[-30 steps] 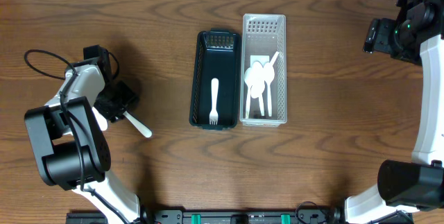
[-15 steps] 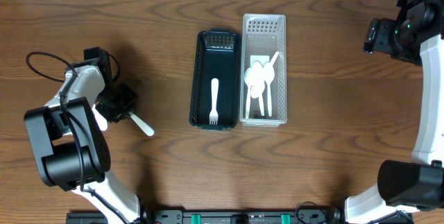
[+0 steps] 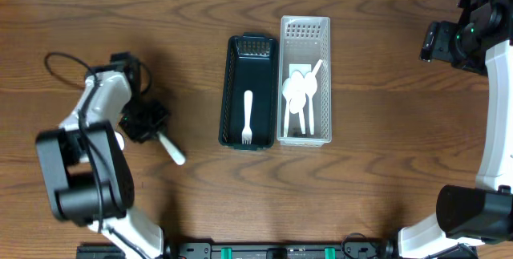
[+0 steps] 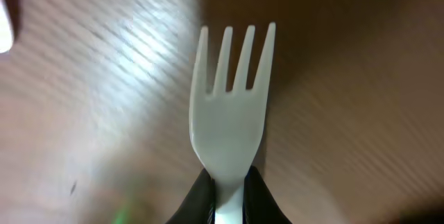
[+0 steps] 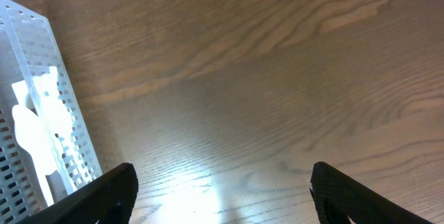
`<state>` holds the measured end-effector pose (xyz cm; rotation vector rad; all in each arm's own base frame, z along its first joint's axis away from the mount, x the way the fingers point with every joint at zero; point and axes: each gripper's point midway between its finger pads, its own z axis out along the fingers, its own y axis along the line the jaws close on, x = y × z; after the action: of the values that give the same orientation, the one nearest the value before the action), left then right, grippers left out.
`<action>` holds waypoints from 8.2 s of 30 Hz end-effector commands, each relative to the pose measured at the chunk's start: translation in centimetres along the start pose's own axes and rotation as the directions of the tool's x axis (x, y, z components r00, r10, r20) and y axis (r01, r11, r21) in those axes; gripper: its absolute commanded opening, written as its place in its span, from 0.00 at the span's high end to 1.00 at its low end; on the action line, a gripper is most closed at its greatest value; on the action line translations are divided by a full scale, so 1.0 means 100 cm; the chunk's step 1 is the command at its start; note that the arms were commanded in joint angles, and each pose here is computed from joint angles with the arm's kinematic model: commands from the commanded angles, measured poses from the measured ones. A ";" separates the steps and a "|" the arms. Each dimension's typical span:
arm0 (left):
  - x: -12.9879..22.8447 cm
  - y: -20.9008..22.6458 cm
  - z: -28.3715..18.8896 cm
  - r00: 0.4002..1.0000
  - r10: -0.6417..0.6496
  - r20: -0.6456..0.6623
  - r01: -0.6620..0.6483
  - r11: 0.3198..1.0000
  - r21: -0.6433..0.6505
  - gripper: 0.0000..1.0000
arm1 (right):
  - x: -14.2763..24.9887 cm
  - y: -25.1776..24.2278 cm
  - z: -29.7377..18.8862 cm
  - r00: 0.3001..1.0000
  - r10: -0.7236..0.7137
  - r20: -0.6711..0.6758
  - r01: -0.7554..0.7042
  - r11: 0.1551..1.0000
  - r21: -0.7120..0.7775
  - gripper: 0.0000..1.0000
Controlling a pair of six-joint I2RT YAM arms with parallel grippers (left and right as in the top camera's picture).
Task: Pack container
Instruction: 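Lower the fork into the black basket and open the left gripper, then grasp the white spoon on the left with the left gripper, then carry the spoon into the black basket and release it, then move the left gripper to the last white fork and grasp it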
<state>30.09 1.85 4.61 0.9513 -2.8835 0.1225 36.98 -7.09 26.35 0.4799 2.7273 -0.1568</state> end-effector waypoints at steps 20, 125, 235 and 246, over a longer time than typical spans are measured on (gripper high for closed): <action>0.095 -0.195 -0.049 0.705 0.645 0.294 -0.670 0.742 -0.022 0.94 | 0.002 0.002 0.000 1.000 -0.009 -0.012 0.009 1.000 -0.024 0.17; -0.065 0.117 0.061 0.969 -0.219 0.115 0.230 0.969 -0.089 0.75 | -0.001 0.001 0.000 1.000 -0.008 0.002 0.008 1.000 -0.017 0.06; -0.083 0.191 0.023 0.925 -0.322 0.201 0.332 0.943 -0.018 0.14 | -0.005 0.003 0.000 0.998 -0.065 0.020 0.066 0.998 -0.024 0.01; -0.094 0.183 0.028 0.937 -0.273 0.218 0.276 0.961 0.018 0.18 | -0.005 0.003 0.000 0.999 -0.046 0.020 0.047 0.999 -0.024 0.01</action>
<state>26.38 22.48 0.87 1.4877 -2.8946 -0.0868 37.57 -6.80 26.52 0.3763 2.7243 -0.1432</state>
